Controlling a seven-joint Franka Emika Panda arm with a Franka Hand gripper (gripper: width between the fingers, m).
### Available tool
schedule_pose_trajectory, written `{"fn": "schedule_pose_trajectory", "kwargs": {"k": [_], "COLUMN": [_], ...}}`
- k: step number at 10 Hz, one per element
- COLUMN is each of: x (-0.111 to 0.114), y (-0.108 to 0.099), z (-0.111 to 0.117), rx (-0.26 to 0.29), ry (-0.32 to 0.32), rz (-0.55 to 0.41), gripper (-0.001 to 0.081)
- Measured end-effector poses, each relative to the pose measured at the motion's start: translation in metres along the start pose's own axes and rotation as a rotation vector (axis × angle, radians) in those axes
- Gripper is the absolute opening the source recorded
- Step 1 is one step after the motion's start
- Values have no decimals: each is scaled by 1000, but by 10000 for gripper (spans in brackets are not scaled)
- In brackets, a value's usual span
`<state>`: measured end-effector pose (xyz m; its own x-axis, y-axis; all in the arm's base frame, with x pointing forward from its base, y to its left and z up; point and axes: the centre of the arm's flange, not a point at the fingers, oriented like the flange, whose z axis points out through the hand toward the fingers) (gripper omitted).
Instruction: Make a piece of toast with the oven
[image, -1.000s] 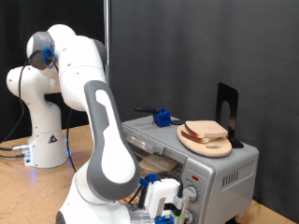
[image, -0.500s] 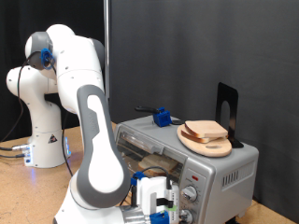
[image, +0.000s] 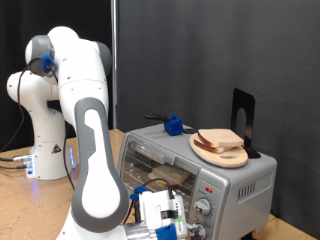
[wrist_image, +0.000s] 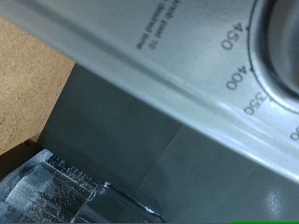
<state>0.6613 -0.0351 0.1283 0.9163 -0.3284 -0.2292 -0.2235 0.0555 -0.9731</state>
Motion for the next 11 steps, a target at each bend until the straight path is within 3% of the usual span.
{"fn": "schedule_pose_trajectory", "kwargs": {"k": [5, 6, 7, 8, 9, 10, 11], "x": [-3, -5, -6, -7, -9, -10, -10], "y": [-4, -6, -7, -6, -4, -2, 0], "z": [2, 2, 3, 3, 3, 3, 4], "rx": [12, 13, 11, 6, -7, -23, -37], "ry": [-12, -12, -15, -19, -25, -30, -31], "rz": [26, 39, 55, 76, 112, 152, 195], "gripper": [92, 325, 467, 467, 655, 655, 775]}}
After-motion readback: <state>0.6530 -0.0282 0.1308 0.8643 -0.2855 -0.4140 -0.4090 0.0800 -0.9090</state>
